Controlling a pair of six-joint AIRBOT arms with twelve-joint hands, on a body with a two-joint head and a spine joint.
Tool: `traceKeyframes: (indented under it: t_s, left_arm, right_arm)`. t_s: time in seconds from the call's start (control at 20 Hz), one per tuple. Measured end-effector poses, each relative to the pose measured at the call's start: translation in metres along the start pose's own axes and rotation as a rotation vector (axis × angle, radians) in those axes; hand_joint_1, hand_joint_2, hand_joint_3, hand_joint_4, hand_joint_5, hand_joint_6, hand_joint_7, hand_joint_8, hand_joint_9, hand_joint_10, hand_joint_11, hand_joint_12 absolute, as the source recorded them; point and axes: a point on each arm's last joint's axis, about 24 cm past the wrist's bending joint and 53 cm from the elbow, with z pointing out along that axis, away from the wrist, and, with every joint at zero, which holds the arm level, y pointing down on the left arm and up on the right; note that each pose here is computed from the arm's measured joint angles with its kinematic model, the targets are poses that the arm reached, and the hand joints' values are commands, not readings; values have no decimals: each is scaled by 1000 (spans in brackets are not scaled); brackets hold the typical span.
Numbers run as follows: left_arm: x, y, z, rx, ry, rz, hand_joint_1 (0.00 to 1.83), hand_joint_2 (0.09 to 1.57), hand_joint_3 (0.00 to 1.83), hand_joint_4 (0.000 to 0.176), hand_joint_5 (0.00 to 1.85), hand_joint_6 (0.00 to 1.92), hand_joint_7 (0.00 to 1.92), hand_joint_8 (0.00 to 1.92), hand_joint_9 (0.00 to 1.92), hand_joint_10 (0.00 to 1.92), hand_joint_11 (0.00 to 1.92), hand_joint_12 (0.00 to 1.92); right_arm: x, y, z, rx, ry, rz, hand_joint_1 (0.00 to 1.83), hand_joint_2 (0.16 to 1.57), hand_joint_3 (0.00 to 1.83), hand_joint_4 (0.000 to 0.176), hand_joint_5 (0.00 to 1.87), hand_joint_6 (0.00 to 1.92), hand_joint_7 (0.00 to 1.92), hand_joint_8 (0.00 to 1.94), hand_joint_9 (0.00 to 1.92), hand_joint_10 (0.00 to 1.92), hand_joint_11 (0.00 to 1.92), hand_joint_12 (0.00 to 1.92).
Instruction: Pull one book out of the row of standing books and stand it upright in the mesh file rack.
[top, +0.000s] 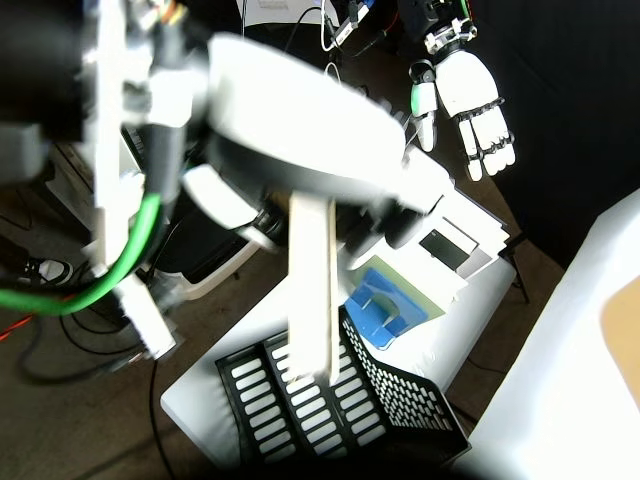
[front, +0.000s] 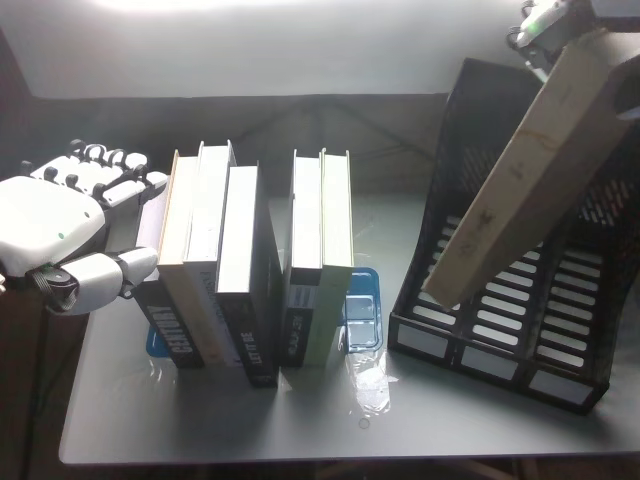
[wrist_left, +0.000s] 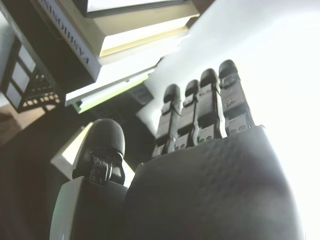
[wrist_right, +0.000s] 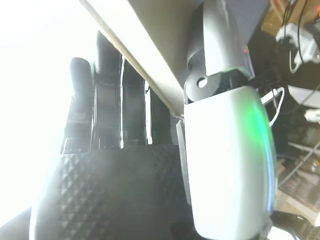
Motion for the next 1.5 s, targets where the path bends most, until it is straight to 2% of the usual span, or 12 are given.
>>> traceKeyframes:
  t_s: [0.2, 0.3, 0.35, 0.45, 0.5, 0.6, 0.75, 1.05, 1.1, 1.3, 1.4, 1.5]
  left_arm:
    - [2, -3, 0, 3, 4, -7, 120, 1553, 3, 0, 134, 9, 3, 1, 0, 0, 0, 0]
    - [3, -3, 0, 4, 5, -8, 71, 1543, 0, 0, 131, 5, 0, 0, 0, 0, 0, 0]
    - [3, -3, 0, 2, 4, -9, 69, 1540, 0, 0, 130, 4, 0, 0, 0, 0, 0, 0]
    - [2, -1, 0, -4, 2, -17, 84, 1534, 0, 0, 133, 3, 0, 0, 0, 0, 0, 0]
    - [2, -2, -1, -3, 1, -17, 82, 1531, 0, 0, 139, 6, 0, 0, 0, 0, 0, 0]
    - [4, -1, -1, -5, 6, -18, 53, 1535, 0, 0, 135, 3, 0, 0, 0, 0, 0, 0]
    - [9, 2, -2, -16, 11, -29, 32, 1534, 1, 0, 133, 2, 0, 0, 0, 0, 0, 0]
    - [12, 0, 0, -7, 7, -47, 0, 1511, 0, 0, 102, 0, 0, 0, 0, 0, 0, 0]
    - [13, 1, 1, -7, 6, -48, 0, 1521, 0, 0, 105, 1, 0, 0, 0, 0, 0, 0]
    - [23, 2, 1, -12, 19, -61, 0, 1529, 0, 0, 118, 7, 0, 0, 0, 0, 0, 0]
    - [25, 1, 1, -4, 25, -63, 0, 1523, 0, 0, 104, 0, 0, 0, 0, 0, 0, 0]
    - [23, 0, 2, 2, 13, -68, 0, 1535, 2, 0, 96, 1, 0, 0, 0, 0, 0, 0]
  right_arm:
    - [13, -12, 7, 51, 47, -20, 1179, 1210, 5, 0, 750, 1339, 865, 1226, 877, 1204, 520, 1628]
    - [32, -20, 17, 66, 96, -8, 1354, 1184, 0, 0, 751, 1114, 862, 1203, 876, 1478, 662, 1658]
    - [42, -23, 21, 73, 124, -3, 1352, 1200, 5, 0, 719, 1164, 840, 1262, 791, 1527, 493, 1706]
    - [52, -32, 29, 101, 164, -22, 1345, 1222, 3, 0, 682, 1219, 813, 1298, 738, 1598, 454, 1779]
    - [55, -38, 33, 116, 167, -23, 1249, 1205, 0, 0, 721, 1215, 912, 1292, 819, 1451, 494, 1787]
    - [61, -48, 47, 152, 183, -82, 1171, 1214, 1, 0, 769, 1263, 847, 1320, 736, 1320, 432, 1736]
    - [79, -50, 70, 168, 238, -140, 1336, 1217, 0, 0, 770, 1333, 775, 1274, 711, 1484, 521, 1641]
    - [89, -64, 101, 228, 273, -257, 1334, 1243, 0, 0, 647, 1239, 745, 1398, 760, 1622, 756, 1825]
    - [90, -66, 105, 234, 275, -252, 1353, 1201, 0, 0, 713, 1224, 834, 1207, 837, 1480, 715, 1729]
    - [96, -81, 115, 266, 280, -235, 1345, 1223, 0, 0, 691, 1237, 792, 1303, 753, 1550, 544, 1747]
    - [96, -88, 122, 280, 282, -231, 1363, 1188, 0, 0, 797, 947, 837, 1263, 864, 1543, 763, 1816]
    - [94, -94, 126, 294, 277, -229, 1228, 1227, 6, 0, 744, 1065, 832, 1530, 976, 1691, 919, 1917]
